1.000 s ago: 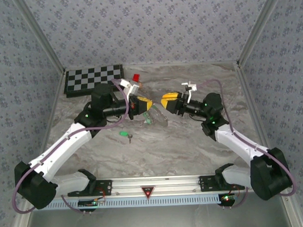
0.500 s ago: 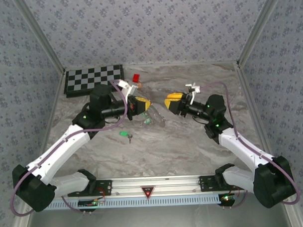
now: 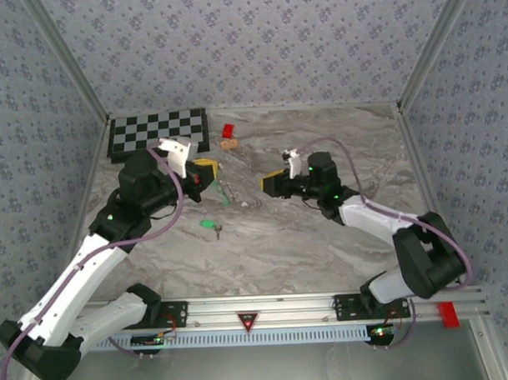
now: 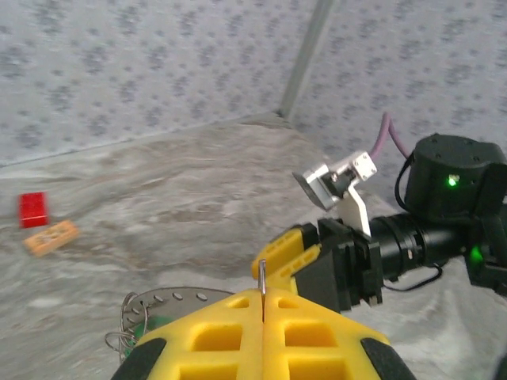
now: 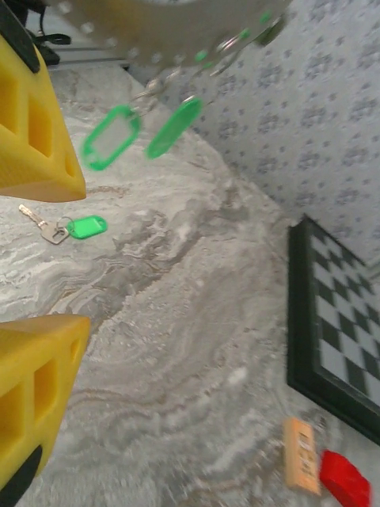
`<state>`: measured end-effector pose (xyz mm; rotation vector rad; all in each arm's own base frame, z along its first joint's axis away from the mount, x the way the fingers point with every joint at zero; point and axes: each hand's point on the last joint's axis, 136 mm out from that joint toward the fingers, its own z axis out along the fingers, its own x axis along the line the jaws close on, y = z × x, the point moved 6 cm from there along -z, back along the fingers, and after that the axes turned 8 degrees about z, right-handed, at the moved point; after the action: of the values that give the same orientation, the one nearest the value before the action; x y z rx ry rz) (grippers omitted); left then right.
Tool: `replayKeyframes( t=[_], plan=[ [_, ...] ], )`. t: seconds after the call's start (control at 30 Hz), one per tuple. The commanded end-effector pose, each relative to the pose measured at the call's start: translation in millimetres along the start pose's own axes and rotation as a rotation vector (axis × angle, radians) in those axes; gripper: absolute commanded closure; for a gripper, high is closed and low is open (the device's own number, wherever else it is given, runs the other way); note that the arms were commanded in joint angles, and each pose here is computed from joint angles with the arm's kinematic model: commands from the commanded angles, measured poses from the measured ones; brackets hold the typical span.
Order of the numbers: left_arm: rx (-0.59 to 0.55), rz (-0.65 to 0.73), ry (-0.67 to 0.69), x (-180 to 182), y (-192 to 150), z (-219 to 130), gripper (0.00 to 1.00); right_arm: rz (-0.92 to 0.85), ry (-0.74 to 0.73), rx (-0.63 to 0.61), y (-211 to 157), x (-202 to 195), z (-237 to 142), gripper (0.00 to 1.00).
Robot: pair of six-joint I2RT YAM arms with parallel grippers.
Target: Put the keys on the keyring
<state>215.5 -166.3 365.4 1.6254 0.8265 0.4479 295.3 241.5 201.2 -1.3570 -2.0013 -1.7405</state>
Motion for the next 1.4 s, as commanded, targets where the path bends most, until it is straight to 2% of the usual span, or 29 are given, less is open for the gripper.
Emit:
replayKeyframes(
  t=[0.0,0.2,0.4,0.7,1.07,1.23,1.37],
  plan=[
    [0.003,0.015,0.210,21.4,-2.2,-17.4,1.00,-0.023,-0.016,0.069,-12.3,4.6,26.5,0.58],
    [-0.010,0.001,0.392,37.6,-4.9,-43.8,1.00,-0.100,-0.036,0.234,-54.6,16.7,76.8,0.60],
    [-0.033,-0.006,0.444,40.3,-6.2,-62.3,1.00,-0.288,-0.155,0.380,-89.7,25.0,111.3,0.60],
    [-0.085,-0.010,0.545,44.8,-3.5,-93.0,1.00,-0.490,-0.294,0.526,-114.0,38.0,146.6,0.59],
    [-0.106,-0.009,0.564,44.6,-4.6,-104.2,1.00,-0.601,-0.416,0.623,-131.9,40.8,165.0,0.61],
    [-0.109,-0.009,0.565,44.7,-5.5,-104.9,1.00,-0.611,-0.427,0.647,-137.5,40.2,168.7,0.62],
    [-0.107,-0.010,0.559,44.2,-6.1,-104.2,1.00,-0.600,-0.434,0.665,-139.6,38.2,169.3,0.69]
  ],
)
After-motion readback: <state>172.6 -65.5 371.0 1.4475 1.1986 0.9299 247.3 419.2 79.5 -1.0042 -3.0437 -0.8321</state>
